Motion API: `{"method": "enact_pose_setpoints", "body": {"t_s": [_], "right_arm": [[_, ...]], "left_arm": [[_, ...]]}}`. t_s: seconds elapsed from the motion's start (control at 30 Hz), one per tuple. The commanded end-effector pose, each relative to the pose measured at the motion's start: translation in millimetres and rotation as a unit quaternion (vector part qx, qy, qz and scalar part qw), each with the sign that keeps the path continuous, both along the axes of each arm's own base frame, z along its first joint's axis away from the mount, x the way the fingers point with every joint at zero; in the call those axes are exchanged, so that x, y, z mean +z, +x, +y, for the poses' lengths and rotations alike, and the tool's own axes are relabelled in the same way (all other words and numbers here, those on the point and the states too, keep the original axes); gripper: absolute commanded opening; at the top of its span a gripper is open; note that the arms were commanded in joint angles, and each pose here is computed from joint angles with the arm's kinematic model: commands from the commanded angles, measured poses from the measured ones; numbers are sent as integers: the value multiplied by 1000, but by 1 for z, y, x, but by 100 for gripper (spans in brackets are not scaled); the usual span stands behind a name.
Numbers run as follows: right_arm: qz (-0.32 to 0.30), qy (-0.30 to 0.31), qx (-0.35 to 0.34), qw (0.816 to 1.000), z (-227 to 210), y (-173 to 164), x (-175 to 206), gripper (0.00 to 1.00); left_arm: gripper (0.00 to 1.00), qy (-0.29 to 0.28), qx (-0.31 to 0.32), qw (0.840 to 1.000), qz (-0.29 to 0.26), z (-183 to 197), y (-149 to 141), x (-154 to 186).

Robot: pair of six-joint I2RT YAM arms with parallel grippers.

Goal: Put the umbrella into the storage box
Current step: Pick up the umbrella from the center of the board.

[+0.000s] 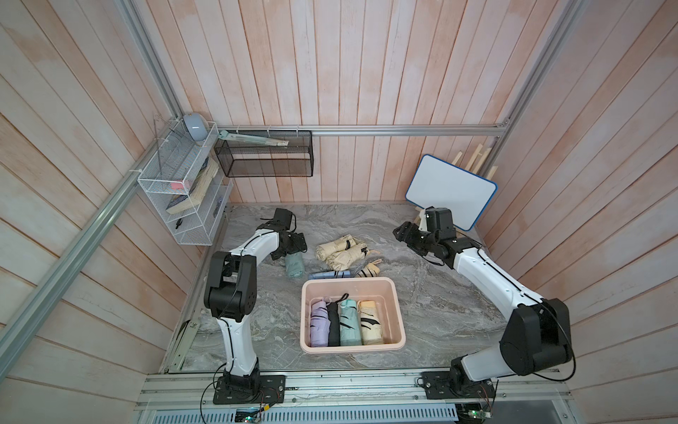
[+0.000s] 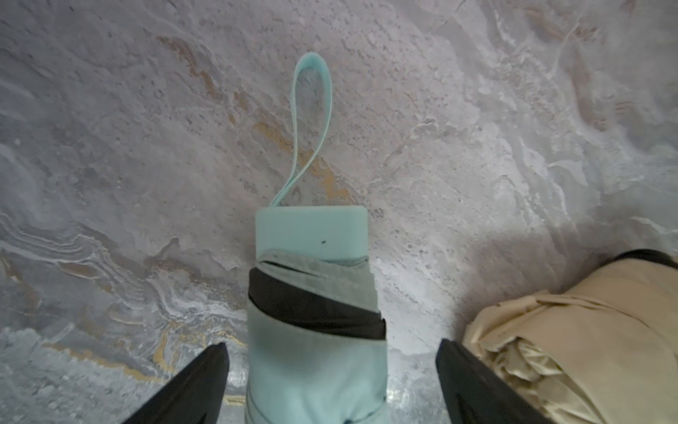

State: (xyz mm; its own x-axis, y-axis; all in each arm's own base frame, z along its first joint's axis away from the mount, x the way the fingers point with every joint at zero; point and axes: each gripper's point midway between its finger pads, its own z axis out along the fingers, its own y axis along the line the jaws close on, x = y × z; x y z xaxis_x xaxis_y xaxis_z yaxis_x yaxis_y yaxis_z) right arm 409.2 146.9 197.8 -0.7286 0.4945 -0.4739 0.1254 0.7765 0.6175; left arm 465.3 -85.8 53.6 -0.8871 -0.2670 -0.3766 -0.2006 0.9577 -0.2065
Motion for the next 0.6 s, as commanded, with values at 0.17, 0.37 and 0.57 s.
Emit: {"method": "enact_pose_setpoints", "body": {"t_s": [0.17,0.37,0.57], "right_arm": [[-4,7,1,1000,-6,2,4,68],[-5,7,-5,1000,-8,0,5,66],[-8,6,-15,1000,-14,-8,5,65]], "left_arm": [[80,1,2,1000,4,4,4,-14],[77,-5,0,1000,21,1,1,-27],[79,19,4,999,34,6,0,-36]]}}
